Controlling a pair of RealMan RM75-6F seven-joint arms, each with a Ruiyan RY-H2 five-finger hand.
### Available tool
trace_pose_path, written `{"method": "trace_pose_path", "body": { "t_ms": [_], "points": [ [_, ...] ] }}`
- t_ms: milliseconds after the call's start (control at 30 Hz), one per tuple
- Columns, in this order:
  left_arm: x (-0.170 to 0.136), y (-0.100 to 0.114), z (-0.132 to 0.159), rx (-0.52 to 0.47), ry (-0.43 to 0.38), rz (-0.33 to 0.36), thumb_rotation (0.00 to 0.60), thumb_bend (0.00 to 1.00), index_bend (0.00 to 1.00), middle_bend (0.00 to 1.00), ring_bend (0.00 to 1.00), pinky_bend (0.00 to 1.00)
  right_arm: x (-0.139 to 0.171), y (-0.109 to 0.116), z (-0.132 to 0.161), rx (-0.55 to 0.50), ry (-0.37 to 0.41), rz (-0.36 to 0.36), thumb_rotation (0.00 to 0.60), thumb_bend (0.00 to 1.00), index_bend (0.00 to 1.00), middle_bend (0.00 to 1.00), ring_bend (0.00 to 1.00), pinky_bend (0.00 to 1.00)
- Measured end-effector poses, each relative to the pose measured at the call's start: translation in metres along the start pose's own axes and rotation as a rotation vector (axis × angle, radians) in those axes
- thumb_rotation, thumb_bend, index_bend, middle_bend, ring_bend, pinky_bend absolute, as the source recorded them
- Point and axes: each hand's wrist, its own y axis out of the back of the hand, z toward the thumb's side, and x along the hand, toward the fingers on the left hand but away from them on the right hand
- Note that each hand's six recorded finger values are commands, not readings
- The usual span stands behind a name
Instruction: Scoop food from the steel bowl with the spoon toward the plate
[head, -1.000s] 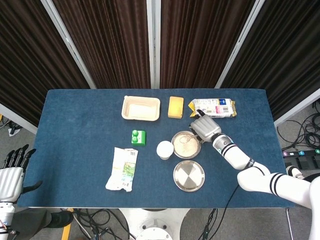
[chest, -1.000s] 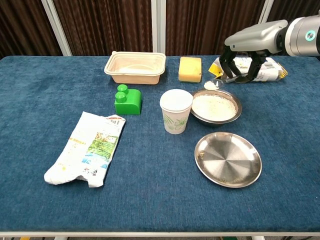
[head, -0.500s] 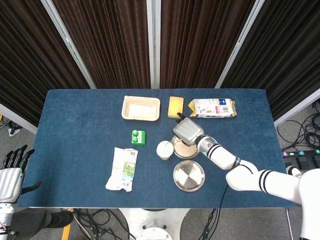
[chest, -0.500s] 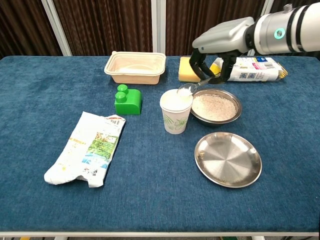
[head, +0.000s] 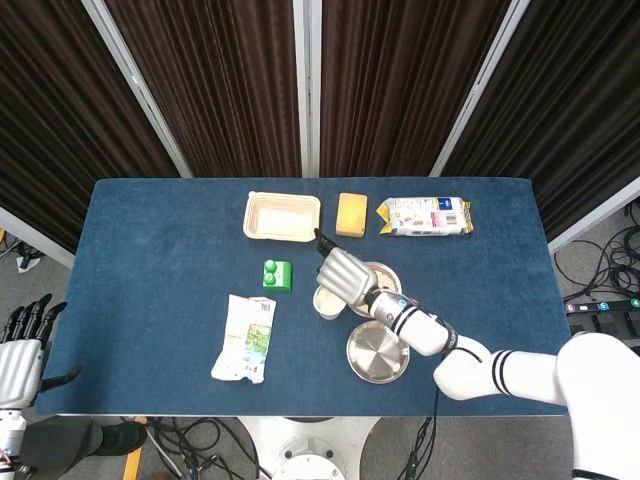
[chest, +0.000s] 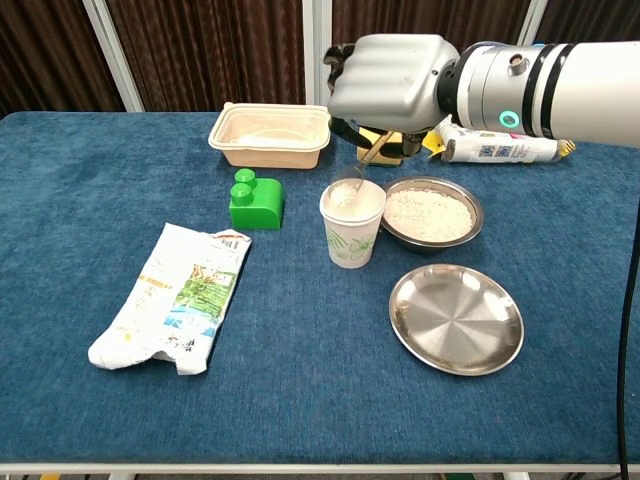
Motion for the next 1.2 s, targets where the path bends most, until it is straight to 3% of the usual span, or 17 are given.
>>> {"method": "trace_pose_path", "body": {
  "t_ms": [167,333,467,600,833,1200],
  "points": [
    [0.000,-0.001,0.000,-0.008,-0.003,0.002,0.600,0.03,0.17,0.12,0.02,0.02,0.005,0.008,0.010,0.167,0.017,-0.072,0.600,0.33,0.64,0.56,0.19,0.00],
    [-0.001,-0.002,-0.001,-0.020,-0.003,0.001,0.600,0.03,0.17,0.12,0.02,0.02,0.011,0.005,0.014,0.278,0.006,-0.087,0.600,0.33,0.64,0.56,0.19,0.00],
    [-0.001,-0.002,-0.001,-0.022,-0.003,0.003,0.600,0.03,0.17,0.12,0.02,0.02,0.015,0.003,0.016,0.323,-0.017,-0.093,0.600,0.33,0.64,0.57,0.19,0.00],
    [-0.002,-0.001,-0.002,-0.024,0.000,0.007,0.600,0.03,0.17,0.12,0.02,0.02,0.017,0.007,0.018,0.304,-0.041,-0.110,0.600,0.33,0.65,0.57,0.21,0.00],
    [-0.004,0.000,-0.004,-0.022,0.006,0.007,0.600,0.03,0.17,0.12,0.02,0.02,0.025,0.006,0.006,0.133,-0.108,-0.099,0.600,0.33,0.65,0.57,0.21,0.00],
    [0.002,0.003,0.003,-0.009,-0.024,0.017,0.600,0.03,0.17,0.12,0.02,0.02,0.081,-0.030,-0.010,-0.386,-0.218,-0.046,0.600,0.33,0.65,0.57,0.21,0.00]
  ]
}}
